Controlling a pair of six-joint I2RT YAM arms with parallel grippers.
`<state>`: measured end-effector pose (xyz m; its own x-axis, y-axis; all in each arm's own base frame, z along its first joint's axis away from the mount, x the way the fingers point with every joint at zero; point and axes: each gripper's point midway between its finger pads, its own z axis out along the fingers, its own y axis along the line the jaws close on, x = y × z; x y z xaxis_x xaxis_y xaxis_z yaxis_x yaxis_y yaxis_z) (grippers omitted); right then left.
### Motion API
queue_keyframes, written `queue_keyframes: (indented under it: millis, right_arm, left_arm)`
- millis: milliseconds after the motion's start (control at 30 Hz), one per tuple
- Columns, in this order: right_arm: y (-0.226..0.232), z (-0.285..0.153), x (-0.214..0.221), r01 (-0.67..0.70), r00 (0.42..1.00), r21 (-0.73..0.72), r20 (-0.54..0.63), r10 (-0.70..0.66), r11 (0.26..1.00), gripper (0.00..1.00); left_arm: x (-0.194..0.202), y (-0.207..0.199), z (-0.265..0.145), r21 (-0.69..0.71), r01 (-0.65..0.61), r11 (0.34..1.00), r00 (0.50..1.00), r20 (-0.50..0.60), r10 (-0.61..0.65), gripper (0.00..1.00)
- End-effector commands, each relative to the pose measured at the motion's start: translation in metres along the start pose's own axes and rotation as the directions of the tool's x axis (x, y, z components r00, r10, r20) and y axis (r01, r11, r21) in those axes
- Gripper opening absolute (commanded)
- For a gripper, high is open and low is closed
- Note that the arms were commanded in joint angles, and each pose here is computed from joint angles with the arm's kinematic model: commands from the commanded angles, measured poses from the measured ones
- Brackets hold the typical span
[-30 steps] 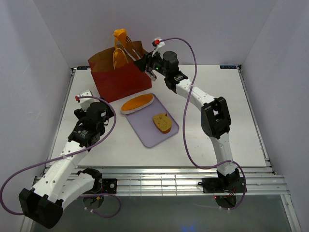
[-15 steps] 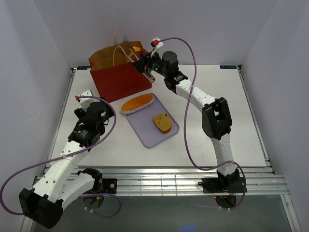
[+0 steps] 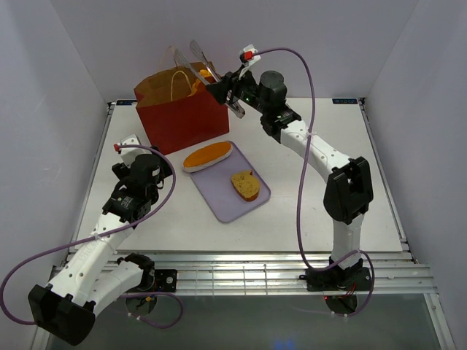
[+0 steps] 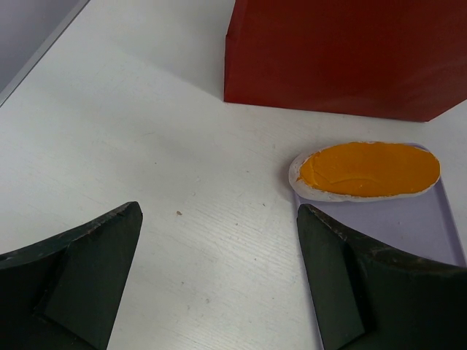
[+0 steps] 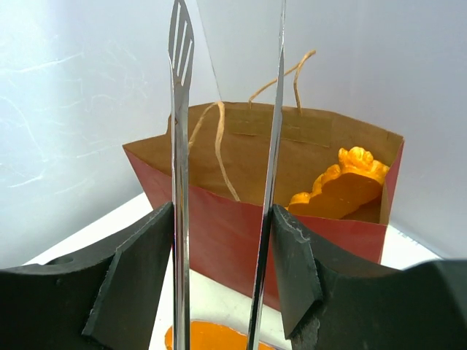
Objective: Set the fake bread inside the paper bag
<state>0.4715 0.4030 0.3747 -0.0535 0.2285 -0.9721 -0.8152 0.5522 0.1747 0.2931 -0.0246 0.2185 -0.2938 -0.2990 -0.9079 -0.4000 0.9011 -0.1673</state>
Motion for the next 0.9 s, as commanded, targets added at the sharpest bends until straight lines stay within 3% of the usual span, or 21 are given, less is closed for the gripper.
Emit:
queue_keyframes:
  millis: [0,233,467,500,567,600,700,867]
  right_arm:
    - [0.013,-0.017,-0.051,0.068,0.993,0.011,0.092,-0.069,0.998,0.60]
    - [0.024,-0.067,-0.083,0.114,0.987,0.082,0.108,-0.122,0.990,0.60]
    - [0.021,-0.137,-0.070,0.111,0.991,0.220,0.053,-0.126,0.969,0.60]
    - [0.012,-0.148,-0.044,0.099,0.995,0.258,0.004,-0.104,0.961,0.60]
    - [0.015,-0.172,-0.046,0.093,0.995,0.282,0.013,-0.101,0.955,0.61]
    - [0.003,-0.186,-0.020,0.087,0.996,0.344,-0.031,-0.081,0.935,0.61]
    - [-0.002,-0.222,-0.011,0.064,0.998,0.416,-0.020,-0.062,0.907,0.61]
    - [-0.021,-0.279,0.050,0.044,0.997,0.537,-0.077,-0.003,0.842,0.61]
  left_arm:
    - [-0.006,-0.001,-0.003,0.013,0.003,1.000,1.000,0.017,-0.003,0.98]
    - [-0.008,0.001,-0.004,0.008,0.002,1.000,1.000,0.027,-0.002,0.98]
    - [-0.010,0.000,-0.004,0.011,-0.001,1.000,1.000,0.029,0.001,0.98]
    - [-0.010,0.001,-0.004,0.010,-0.003,1.000,1.000,0.030,0.002,0.98]
    - [-0.010,0.001,-0.004,0.008,-0.004,1.000,1.000,0.029,0.003,0.98]
    - [-0.009,0.000,-0.004,0.011,-0.005,1.000,1.000,0.026,0.004,0.98]
    - [-0.009,0.000,-0.005,0.018,-0.011,1.000,1.000,0.025,0.010,0.98]
    - [-0.010,-0.001,-0.007,0.028,-0.003,1.000,1.000,0.028,0.003,0.98]
